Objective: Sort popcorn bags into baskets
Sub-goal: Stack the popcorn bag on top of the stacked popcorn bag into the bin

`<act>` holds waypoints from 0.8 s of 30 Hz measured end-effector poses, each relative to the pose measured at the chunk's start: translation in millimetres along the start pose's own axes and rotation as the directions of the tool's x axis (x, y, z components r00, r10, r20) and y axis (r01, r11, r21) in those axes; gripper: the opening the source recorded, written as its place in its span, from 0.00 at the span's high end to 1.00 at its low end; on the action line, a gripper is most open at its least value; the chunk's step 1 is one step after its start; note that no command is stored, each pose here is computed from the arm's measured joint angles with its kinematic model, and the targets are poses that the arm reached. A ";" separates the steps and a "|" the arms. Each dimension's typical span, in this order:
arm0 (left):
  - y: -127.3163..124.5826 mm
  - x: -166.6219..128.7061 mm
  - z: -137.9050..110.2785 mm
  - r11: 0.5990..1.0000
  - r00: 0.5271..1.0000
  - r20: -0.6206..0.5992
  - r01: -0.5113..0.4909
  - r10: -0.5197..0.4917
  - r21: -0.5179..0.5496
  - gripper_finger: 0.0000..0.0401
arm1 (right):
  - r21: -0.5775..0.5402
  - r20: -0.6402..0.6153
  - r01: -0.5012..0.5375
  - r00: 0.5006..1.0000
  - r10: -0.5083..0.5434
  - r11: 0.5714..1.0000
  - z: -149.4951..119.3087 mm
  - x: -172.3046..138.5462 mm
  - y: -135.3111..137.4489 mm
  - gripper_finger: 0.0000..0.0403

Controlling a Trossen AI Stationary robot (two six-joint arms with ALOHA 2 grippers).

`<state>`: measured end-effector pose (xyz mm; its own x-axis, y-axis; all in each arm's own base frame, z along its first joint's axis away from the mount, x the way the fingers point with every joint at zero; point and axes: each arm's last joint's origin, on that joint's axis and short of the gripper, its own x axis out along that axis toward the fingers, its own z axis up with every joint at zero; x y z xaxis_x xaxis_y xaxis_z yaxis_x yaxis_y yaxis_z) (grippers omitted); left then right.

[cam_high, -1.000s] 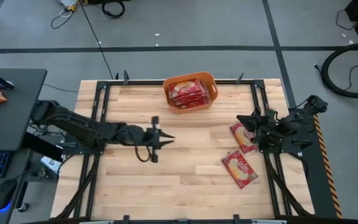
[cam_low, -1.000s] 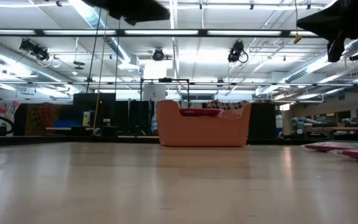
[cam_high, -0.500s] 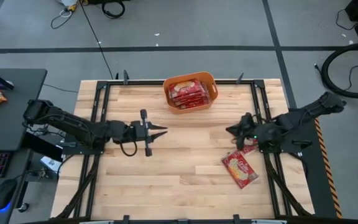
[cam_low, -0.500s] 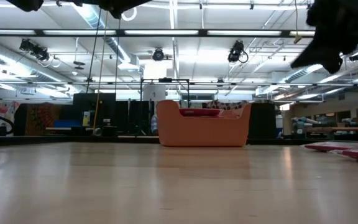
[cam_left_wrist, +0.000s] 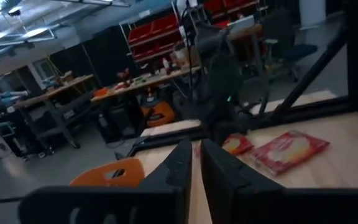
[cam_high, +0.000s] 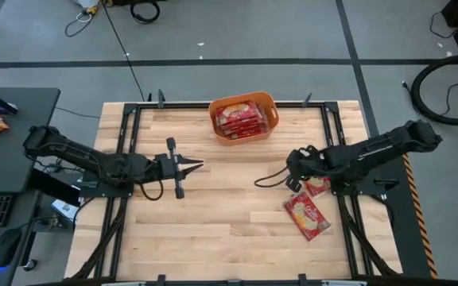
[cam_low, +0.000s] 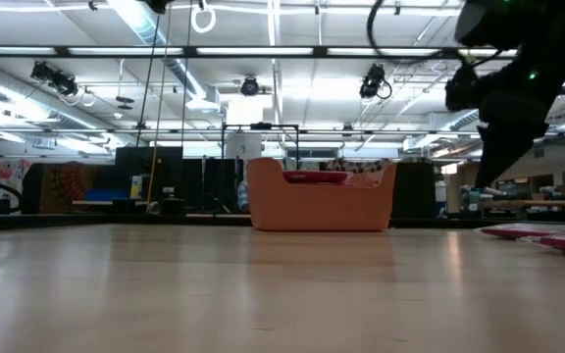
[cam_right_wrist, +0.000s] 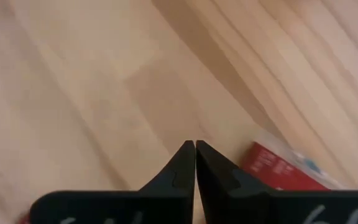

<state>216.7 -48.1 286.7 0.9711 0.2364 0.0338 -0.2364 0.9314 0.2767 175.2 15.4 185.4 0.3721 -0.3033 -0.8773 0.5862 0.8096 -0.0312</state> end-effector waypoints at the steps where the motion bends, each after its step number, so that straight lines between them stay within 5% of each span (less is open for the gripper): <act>1: 0.5 -2.5 1.2 1.000 1.000 -0.001 0.005 -0.005 0.001 0.92 | -0.012 -0.031 0.023 0.999 -0.023 1.000 1.3 3.5 -0.4 0.94; 7: -2.1 -6.9 -5.5 0.999 0.999 -0.044 0.031 -0.030 0.013 0.95 | -0.093 -0.199 0.139 0.968 -0.155 0.986 17.7 18.3 5.0 0.80; 14: -3.3 -22.6 -41.4 0.999 1.000 0.027 0.009 -0.008 -0.042 0.96 | -0.096 -0.401 0.253 0.875 -0.270 0.963 24.0 38.8 11.8 0.60; 24: 16.3 -65.7 -60.5 0.993 0.990 0.139 -0.008 0.025 -0.120 0.96 | -0.036 -0.541 0.344 0.783 -0.308 0.938 15.6 62.6 15.5 0.57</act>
<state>147.0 -31.7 230.9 0.9601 0.2188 0.1743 -0.2467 0.9559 0.1594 218.7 1.1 137.4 -0.2785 -0.2145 -0.9362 0.6521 0.6734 -0.3483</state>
